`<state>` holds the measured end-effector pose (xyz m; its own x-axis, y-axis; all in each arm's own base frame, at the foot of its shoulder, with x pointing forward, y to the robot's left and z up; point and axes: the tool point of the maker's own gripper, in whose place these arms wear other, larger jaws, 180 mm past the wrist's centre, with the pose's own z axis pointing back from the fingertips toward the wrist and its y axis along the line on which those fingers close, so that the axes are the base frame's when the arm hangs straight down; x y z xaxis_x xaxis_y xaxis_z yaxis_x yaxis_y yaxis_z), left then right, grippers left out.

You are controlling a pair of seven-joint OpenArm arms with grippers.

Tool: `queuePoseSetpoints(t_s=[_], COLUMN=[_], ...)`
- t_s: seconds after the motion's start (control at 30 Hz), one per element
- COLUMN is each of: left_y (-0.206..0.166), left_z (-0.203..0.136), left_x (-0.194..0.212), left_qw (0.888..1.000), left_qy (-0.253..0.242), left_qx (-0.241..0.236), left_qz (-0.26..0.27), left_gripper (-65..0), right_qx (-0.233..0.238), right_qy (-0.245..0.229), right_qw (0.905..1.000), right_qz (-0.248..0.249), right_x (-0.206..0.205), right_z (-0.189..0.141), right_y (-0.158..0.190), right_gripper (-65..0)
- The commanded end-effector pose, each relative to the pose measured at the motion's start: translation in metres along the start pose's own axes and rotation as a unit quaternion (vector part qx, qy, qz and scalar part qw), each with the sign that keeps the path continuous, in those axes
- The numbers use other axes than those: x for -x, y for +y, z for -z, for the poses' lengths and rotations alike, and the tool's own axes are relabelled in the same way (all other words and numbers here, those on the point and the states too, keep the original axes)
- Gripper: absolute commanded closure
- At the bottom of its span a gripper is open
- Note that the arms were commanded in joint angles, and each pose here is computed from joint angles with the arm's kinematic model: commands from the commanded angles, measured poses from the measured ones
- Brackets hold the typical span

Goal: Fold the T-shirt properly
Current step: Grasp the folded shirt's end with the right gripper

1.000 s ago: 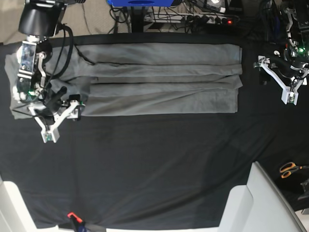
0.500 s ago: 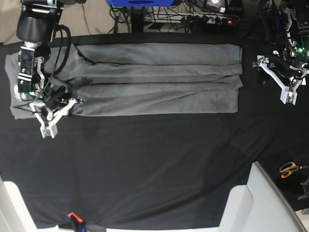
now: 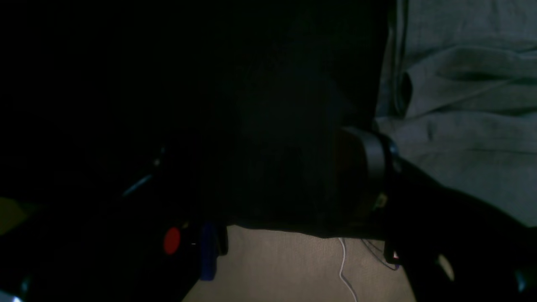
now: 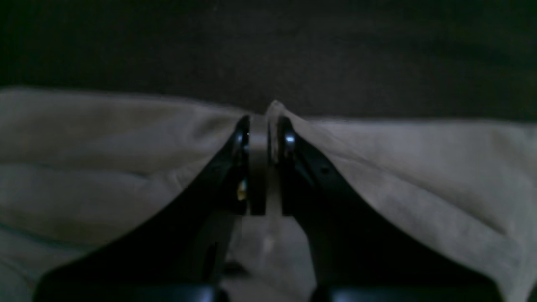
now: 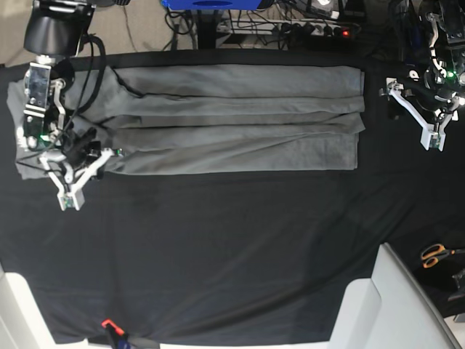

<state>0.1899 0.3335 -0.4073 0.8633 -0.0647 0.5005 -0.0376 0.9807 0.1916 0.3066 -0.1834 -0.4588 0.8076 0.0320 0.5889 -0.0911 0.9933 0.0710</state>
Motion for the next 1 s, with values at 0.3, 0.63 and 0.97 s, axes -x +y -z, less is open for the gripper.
queuePoseSetpoints(t_s=[0.3,0.63,0.97], left_y=[0.008,0.008,0.009], left_z=[-0.004,-0.004,-0.004], left_x=[-0.022,-0.027,-0.026], left_qw=[1.000,0.999,0.999], left_qy=[-0.029,-0.034,-0.033], left_qx=[-0.012,-0.011,-0.012], left_qz=[0.003,0.003,0.004], left_gripper=[-47.1,-47.1,-47.1], right_qx=[0.006,0.015,0.011], right_qy=[0.011,0.035,-0.028], right_qw=[0.9999,0.9991,0.9994], right_qz=[-0.009,0.018,0.020], right_x=[0.009,0.041,-0.019], right_z=[-0.029,-0.042,-0.024], right_y=[0.009,0.019,0.017], right_gripper=[-3.3,-3.3,-18.3])
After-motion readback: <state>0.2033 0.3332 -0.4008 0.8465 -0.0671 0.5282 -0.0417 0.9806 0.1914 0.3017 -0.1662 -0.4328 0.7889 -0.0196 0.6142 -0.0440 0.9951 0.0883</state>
